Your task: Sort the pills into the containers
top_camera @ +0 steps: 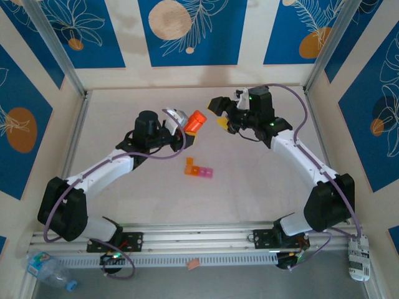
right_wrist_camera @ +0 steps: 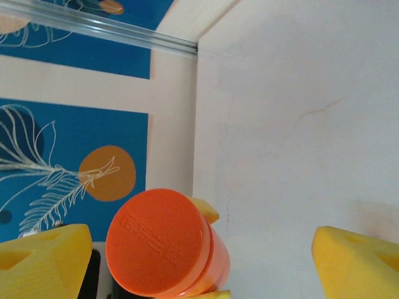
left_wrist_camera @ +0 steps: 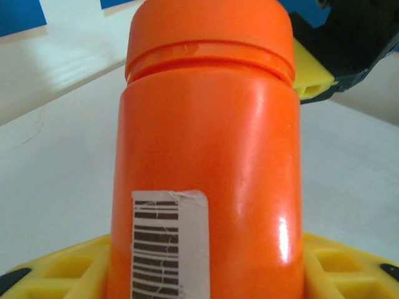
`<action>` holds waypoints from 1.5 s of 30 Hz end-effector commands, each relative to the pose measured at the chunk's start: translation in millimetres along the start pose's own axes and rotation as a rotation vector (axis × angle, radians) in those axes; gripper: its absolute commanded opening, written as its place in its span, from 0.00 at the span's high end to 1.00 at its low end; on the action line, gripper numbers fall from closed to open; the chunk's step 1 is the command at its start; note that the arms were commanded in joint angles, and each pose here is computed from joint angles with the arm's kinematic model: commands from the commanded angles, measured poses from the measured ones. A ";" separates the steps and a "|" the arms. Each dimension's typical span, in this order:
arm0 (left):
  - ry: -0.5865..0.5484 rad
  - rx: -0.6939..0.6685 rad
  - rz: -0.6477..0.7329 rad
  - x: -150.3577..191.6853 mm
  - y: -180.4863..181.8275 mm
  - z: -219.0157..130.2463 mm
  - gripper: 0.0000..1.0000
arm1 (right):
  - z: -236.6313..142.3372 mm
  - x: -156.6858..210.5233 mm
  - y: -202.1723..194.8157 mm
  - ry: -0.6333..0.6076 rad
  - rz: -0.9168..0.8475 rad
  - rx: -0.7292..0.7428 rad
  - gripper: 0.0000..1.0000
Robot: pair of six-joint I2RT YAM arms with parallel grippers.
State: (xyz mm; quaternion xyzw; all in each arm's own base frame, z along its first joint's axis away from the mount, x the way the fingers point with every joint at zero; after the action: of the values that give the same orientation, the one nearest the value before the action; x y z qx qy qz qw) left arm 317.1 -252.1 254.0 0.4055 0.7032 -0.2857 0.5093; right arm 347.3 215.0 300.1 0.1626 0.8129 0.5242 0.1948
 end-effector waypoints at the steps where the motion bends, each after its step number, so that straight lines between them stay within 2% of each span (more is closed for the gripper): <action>1: 0.001 -0.032 0.090 -13.5 1.8 -4.8 1.00 | 3.2 1.5 8.8 0.004 0.046 0.025 0.09; 15: 0.018 -0.014 0.110 -12.3 -4.7 3.3 1.00 | 28.0 17.6 12.1 0.077 0.040 0.054 0.14; 19: 0.018 -0.013 0.114 -13.1 -5.8 4.6 1.00 | 29.6 22.4 13.0 0.091 0.033 0.050 0.21; 24: 0.019 -0.007 0.113 -12.6 -7.4 6.5 1.00 | 29.9 26.2 13.2 0.104 0.028 0.043 0.36; 34: 0.015 0.004 0.109 -14.6 -9.6 8.9 1.00 | 29.5 32.1 11.4 0.140 0.009 0.021 0.56; 38: 0.004 0.013 0.099 -16.6 -11.2 8.1 1.00 | 29.2 28.7 17.8 0.167 -0.067 -0.053 0.59; 45: -0.085 0.114 0.043 -37.9 -23.0 -4.9 1.00 | 16.9 18.6 22.5 0.190 -0.441 -0.256 0.60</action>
State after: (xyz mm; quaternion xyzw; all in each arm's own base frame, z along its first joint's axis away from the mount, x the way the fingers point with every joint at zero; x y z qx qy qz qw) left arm 312.2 -261.8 255.6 0.4271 0.7004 -0.2761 0.5008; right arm 347.2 246.4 299.3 0.0252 0.8094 0.5533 0.1952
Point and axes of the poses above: each hand's point on the last joint's axis, 136 mm out from that joint toward the fingers, its own z axis out along the fingers, its own y axis along the line the jaws close on, x = y × z, the point moved 4 cm from there along -z, back along the fingers, and after that the axes turned 6 degrees about z, right-handed, at the moved point
